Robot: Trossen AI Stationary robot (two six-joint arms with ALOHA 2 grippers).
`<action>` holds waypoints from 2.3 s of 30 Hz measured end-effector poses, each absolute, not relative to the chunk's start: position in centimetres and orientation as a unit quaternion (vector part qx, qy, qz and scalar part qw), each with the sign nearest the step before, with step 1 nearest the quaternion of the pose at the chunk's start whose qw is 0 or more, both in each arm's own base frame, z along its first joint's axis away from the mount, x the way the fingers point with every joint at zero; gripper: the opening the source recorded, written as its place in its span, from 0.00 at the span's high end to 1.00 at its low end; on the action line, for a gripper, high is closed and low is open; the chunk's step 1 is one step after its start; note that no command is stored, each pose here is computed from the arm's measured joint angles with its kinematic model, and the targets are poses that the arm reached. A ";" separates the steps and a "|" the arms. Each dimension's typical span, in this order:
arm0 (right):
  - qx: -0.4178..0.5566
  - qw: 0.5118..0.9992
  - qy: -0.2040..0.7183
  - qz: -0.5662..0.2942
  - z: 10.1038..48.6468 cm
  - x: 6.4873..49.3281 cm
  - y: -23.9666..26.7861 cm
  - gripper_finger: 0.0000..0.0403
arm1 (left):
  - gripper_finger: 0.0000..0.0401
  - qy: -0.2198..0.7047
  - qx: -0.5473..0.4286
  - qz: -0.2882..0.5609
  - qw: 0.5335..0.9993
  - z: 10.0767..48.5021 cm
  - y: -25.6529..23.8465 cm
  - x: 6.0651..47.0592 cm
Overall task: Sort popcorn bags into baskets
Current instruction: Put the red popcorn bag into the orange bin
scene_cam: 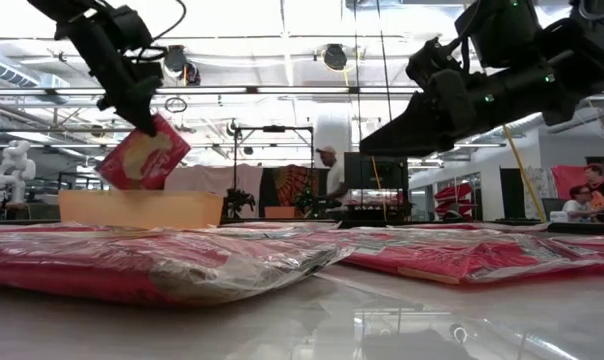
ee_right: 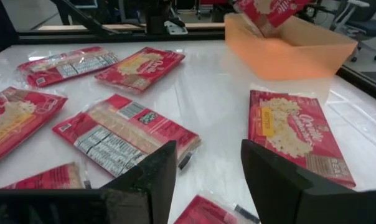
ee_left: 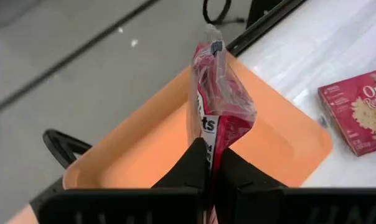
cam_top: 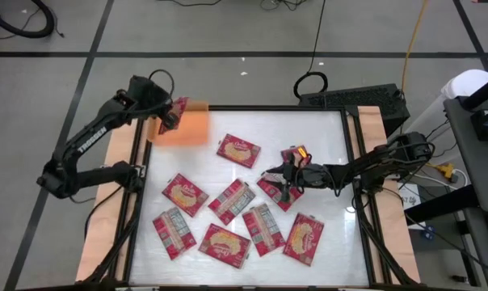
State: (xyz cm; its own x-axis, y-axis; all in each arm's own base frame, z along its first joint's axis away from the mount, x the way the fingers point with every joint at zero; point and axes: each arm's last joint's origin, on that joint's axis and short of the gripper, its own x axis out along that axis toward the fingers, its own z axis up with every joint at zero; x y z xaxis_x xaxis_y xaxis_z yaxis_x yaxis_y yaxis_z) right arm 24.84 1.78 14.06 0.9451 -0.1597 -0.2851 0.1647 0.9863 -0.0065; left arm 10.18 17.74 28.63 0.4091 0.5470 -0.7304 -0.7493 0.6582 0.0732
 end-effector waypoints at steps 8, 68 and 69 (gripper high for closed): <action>0.029 0.985 0.144 -0.085 14.0 24.7 1.8 0.57 | 0.99 0.377 -0.266 0.402 0.791 25.9 20.7 9.7; 0.055 0.987 0.124 -0.082 14.3 24.8 2.2 0.57 | 0.68 0.544 -0.166 0.361 0.739 17.4 21.1 19.2; 0.052 0.987 0.125 -0.082 14.3 24.8 2.2 0.57 | 0.64 0.546 -0.160 0.356 0.742 17.4 21.0 19.3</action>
